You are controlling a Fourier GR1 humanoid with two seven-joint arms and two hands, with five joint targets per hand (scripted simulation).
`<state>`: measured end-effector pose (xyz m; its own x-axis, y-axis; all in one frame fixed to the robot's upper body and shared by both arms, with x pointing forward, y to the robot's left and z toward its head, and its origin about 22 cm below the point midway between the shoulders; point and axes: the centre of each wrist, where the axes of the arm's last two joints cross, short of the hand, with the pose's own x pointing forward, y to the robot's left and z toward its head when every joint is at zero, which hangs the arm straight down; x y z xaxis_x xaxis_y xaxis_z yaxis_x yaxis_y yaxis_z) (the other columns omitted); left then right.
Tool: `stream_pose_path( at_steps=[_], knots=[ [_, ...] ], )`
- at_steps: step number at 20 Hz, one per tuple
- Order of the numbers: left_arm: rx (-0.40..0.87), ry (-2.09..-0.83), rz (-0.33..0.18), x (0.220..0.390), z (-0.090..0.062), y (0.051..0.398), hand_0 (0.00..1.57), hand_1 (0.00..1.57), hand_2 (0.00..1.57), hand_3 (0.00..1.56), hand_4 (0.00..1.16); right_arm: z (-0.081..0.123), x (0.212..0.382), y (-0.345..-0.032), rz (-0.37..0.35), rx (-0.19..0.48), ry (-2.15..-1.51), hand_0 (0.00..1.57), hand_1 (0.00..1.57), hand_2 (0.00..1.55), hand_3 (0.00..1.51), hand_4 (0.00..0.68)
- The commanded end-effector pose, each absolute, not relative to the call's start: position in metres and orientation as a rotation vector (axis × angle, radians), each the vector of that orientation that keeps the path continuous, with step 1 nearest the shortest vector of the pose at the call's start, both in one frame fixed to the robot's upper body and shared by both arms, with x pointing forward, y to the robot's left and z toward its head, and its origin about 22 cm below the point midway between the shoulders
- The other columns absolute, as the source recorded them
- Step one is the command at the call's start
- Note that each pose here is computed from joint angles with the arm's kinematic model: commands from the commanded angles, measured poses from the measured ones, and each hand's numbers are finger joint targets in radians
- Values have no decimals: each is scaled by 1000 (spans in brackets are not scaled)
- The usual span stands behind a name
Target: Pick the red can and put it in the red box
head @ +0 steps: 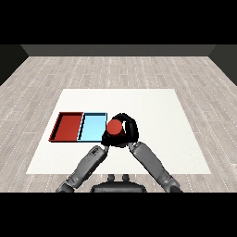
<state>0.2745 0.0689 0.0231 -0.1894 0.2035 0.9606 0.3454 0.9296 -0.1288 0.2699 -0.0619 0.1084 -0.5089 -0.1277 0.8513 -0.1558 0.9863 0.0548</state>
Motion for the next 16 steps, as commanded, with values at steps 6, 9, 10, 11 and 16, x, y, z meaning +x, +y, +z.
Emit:
stream_pose_path(
  at_steps=[6,9,10,11,16],
  knots=[
    [-287,-1726,-22,294,54,58,1571,1571,1571,1496,1126,106,271,-52,4,238,-2131,1571,1571,1467,1397,624],
    [-272,-1726,-54,278,12,62,1571,1571,1571,1497,1123,112,273,-50,30,224,-2128,1571,1571,1474,1404,638],
    [-278,-1707,-38,277,20,75,1571,1571,1571,1498,1123,100,275,-58,22,211,-2111,1571,1571,1470,1400,635],
    [-266,-1730,-42,279,25,67,1571,1571,1571,1498,1125,109,279,-61,18,226,-2116,1571,1571,1469,1398,630],
    [-247,-1738,-9,261,22,63,1571,1571,1571,1492,1130,105,263,-59,33,227,-2097,1571,1571,1461,1394,630]
  ],
)
